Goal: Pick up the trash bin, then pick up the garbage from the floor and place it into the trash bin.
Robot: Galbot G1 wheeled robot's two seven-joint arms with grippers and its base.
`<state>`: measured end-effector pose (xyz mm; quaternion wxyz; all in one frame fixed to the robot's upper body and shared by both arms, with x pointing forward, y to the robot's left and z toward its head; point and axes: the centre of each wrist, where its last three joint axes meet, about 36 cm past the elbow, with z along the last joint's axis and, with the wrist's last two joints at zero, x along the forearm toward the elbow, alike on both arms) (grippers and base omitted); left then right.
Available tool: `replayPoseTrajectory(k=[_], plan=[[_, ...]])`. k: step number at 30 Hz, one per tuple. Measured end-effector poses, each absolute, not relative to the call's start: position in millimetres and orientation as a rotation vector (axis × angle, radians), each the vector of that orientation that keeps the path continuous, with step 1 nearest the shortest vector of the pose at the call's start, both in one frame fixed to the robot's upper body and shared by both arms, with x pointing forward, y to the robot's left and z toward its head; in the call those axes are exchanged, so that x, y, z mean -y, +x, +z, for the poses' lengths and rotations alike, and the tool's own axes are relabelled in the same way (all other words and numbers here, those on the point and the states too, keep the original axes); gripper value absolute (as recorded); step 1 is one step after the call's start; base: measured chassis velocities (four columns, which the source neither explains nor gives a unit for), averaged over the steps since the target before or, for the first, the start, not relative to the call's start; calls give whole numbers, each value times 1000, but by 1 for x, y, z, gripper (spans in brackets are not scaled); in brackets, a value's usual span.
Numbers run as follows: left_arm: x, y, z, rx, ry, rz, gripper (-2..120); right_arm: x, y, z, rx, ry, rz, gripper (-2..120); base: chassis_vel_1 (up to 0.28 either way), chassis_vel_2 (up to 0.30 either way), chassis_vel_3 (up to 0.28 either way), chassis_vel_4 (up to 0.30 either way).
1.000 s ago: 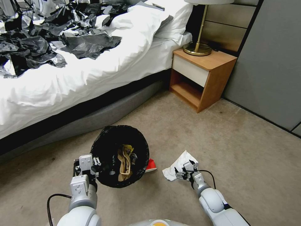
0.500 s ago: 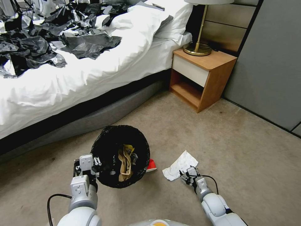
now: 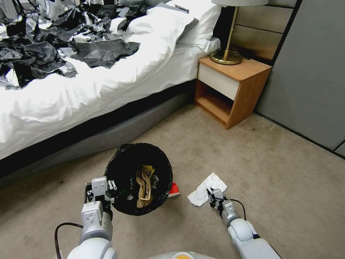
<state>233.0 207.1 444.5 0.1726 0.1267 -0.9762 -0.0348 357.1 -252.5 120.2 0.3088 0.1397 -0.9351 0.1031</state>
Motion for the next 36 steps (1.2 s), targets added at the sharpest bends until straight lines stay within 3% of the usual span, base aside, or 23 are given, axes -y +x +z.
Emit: replayPoseTrajectory(k=[2,18,29,36], plan=[[-208,233,445,2772,362,-99,0,255,357,120,2470,368,276,0,0,0,0,0],[-205,235,446,2781,353,-89,0,245,345,153,2539,408,245,0,0,0,0,0],[-202,234,446,2779,344,-87,0,210,344,253,2907,605,91,0,0,0,0,0],[-202,234,444,2775,343,-91,0,186,353,358,3250,1010,-84,0,0,0,0,0]])
